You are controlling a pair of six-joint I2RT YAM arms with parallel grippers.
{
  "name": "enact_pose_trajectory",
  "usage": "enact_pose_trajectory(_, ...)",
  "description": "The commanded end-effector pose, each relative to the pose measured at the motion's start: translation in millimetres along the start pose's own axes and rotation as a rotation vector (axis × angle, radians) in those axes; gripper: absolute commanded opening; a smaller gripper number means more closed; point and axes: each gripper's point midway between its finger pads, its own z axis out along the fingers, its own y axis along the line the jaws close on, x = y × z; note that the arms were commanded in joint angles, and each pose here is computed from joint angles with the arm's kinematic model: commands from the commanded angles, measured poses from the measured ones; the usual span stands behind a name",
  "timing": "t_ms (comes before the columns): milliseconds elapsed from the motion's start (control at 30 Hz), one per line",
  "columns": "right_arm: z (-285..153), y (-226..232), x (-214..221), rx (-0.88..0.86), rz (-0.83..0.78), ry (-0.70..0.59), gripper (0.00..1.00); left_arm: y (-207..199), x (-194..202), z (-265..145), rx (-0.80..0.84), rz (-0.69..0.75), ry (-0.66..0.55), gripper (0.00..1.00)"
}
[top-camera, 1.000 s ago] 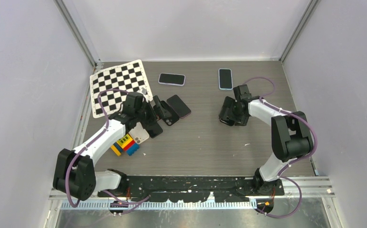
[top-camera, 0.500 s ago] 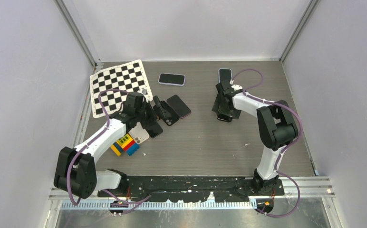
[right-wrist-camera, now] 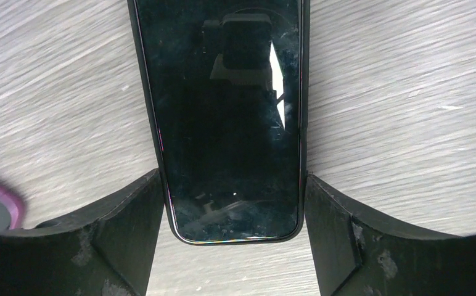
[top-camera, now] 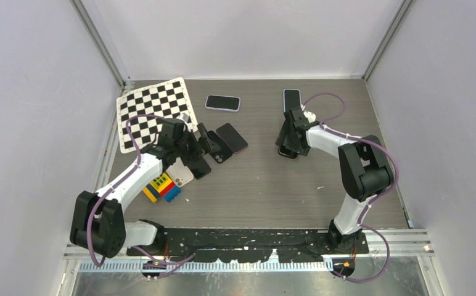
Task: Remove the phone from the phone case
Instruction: Pick up the phone at the center of the board.
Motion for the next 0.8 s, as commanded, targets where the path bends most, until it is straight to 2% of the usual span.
enact_pose_trajectory(0,-35.4,67.4,6.7,-0.376,0.038,0.059,0.35,-17.5,-20.4,-8.4,0.042,0.031,-0.049,1.0)
enact_pose_trajectory(233,-96.7,131.4,-7.8,-0.805,0.029,0.041,0.28,-33.5,-33.1,-17.6,0.085,0.003,-0.055,1.0)
enact_pose_trajectory(367,-125.9,152.3,-7.1,-0.948,-0.013,0.038,0.25,-54.8,-42.8,-24.5,0.16,-0.006,-0.059,1.0)
enact_pose_trajectory(533,-161.3,177.0,2.7,-1.053,-0.11,0.02,0.25,-77.1,-54.4,-26.9,0.227,-0.023,-0.059,1.0)
enact_pose_trajectory(767,-169.7,195.0,24.2,-1.104,-0.134,0.078,0.22,-59.5,-49.3,-3.6,0.135,-0.147,-0.005,0.99)
